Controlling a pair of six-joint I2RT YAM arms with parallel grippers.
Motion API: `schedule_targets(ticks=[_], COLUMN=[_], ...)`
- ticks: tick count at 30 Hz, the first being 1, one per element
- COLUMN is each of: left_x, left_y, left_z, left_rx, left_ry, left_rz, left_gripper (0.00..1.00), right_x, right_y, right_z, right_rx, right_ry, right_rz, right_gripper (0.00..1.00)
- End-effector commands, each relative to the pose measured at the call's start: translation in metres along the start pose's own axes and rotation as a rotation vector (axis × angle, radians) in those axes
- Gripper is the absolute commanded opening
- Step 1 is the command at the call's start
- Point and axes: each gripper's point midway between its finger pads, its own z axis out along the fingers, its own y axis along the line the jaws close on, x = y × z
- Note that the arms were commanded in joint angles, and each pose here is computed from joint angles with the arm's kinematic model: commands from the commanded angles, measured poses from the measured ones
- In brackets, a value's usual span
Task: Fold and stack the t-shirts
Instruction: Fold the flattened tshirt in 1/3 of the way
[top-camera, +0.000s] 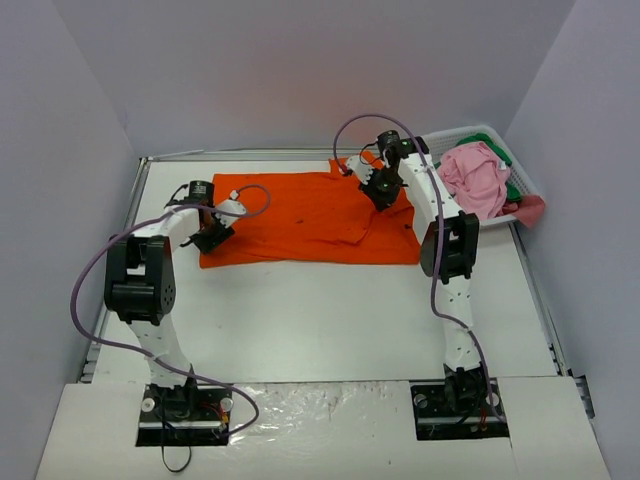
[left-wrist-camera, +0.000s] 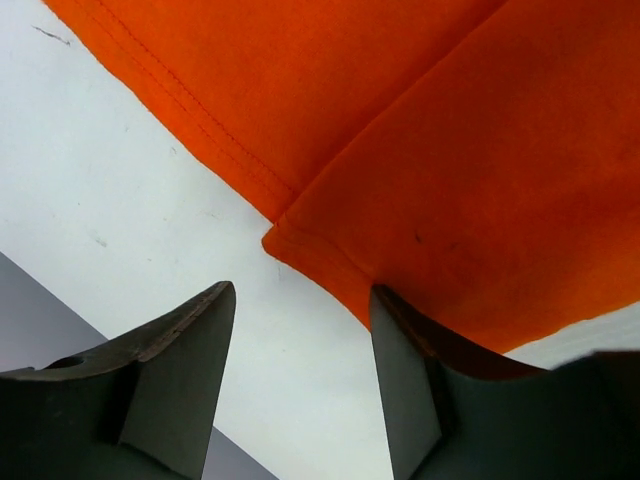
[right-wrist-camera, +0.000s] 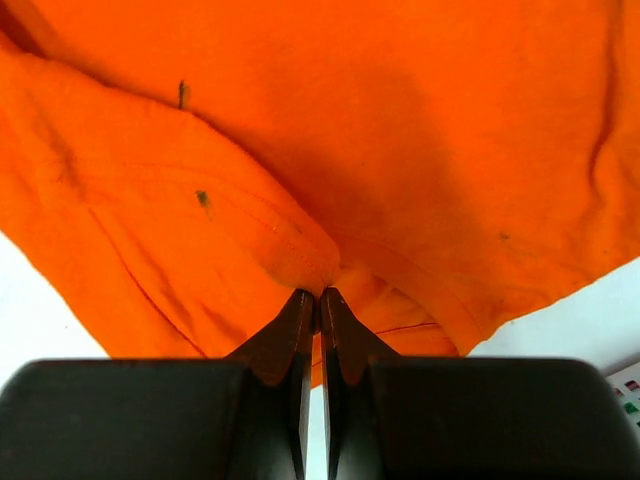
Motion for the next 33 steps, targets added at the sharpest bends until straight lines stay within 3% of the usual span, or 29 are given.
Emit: schedule_targets(ticks=[1,15,16,19,33], left_x=[0.002,0.017,0.018,0.022,0.025], left_y=[0.016,0.005,0.006,0.003,-0.008], left_z=[-0.021,-0.044,-0.046,-0.048,-0.057], left_rx=[-0.072,-0.092,-0.098,-0.103,-0.097], left_ry=[-0.004,-0.001,-0.001,0.003,-0.028], left_rz=[-0.013,-0.045,-0.044,-0.049,-0.092], left_gripper=[0.55,0.61,0.61,0.65,0.66], right_x=[-0.008,-0.015,-0.012,-0.007,-0.022], right_y=[-0.015,-0.044,-0.045,-0.048,-0.036], right_z=[-0.014,0.018,0.025,0.032,-0.028], right_rx=[0.062,0.150,0.152,0.167,0.217], right_ry=[-0.032,-0.063,-0.049,-0.032,-0.129], right_rz=[0.010,0.078,0.083,0.108,0.143], right_gripper=[0.00,0.00,0.09,0.15,0.36])
